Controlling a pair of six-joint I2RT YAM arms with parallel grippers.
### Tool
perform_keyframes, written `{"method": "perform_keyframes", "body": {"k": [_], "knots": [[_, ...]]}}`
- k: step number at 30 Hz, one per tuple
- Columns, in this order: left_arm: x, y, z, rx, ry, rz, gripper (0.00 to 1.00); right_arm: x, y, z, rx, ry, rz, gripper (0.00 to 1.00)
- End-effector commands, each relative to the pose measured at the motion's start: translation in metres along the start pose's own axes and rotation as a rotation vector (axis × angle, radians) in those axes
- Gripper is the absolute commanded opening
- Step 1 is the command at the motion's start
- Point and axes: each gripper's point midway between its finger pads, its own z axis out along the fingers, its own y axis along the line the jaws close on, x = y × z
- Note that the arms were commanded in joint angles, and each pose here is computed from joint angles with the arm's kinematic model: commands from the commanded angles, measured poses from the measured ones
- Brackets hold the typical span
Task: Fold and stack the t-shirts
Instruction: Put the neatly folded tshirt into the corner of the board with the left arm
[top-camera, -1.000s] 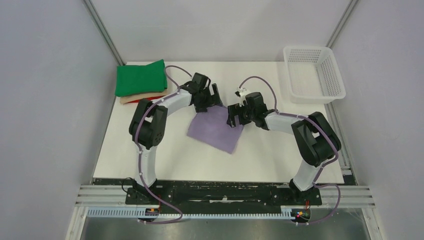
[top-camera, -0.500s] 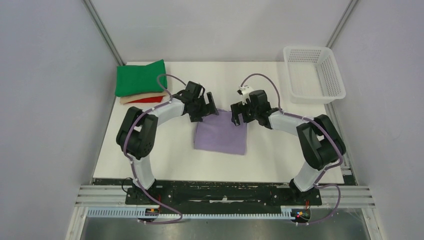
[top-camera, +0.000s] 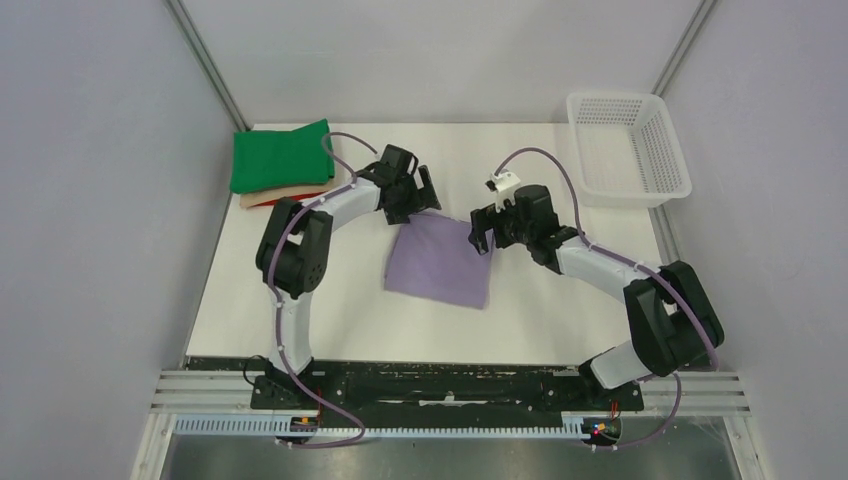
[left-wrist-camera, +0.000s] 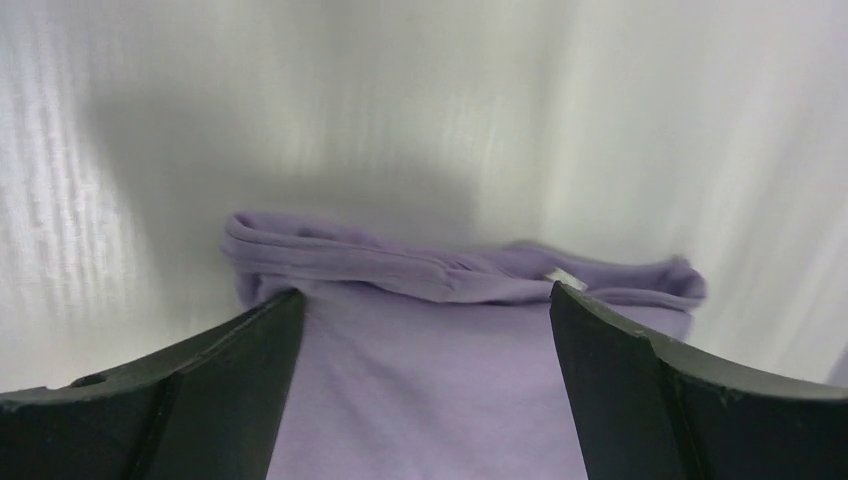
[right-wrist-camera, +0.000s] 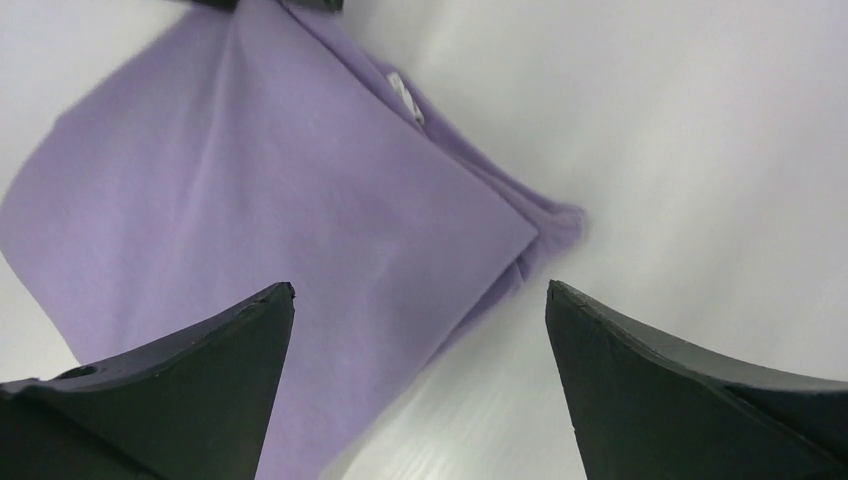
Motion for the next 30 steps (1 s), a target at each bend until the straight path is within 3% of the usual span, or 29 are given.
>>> {"method": "perform_keyframes", "body": {"k": [1, 6, 13, 18, 24, 30], "knots": [[0.018, 0.024, 0.024, -0.072, 0.076, -0.011, 1.00, 0.003, -0.007, -0.016, 0.051, -0.022, -0.012, 0.98], [0.023, 0.019, 0.015, -0.050, 0.099, -0.021, 1.00, 0.005, -0.008, -0.030, 0.071, -0.035, -0.010, 0.98], [-0.019, -0.011, -0.074, 0.023, -0.091, 0.123, 1.00, -0.005, -0.009, -0.060, 0.105, -0.107, -0.029, 0.98], [-0.024, 0.003, -0.124, -0.025, -0.185, 0.183, 1.00, 0.009, -0.020, -0.077, 0.182, -0.106, -0.024, 0.98], [0.001, 0.045, -0.121, -0.154, -0.145, 0.197, 1.00, 0.009, -0.049, -0.102, 0.365, -0.148, -0.046, 0.98], [0.019, 0.055, -0.104, -0.155, -0.079, 0.209, 1.00, 0.000, -0.067, -0.129, 0.498, -0.240, -0.012, 0.98]]}}
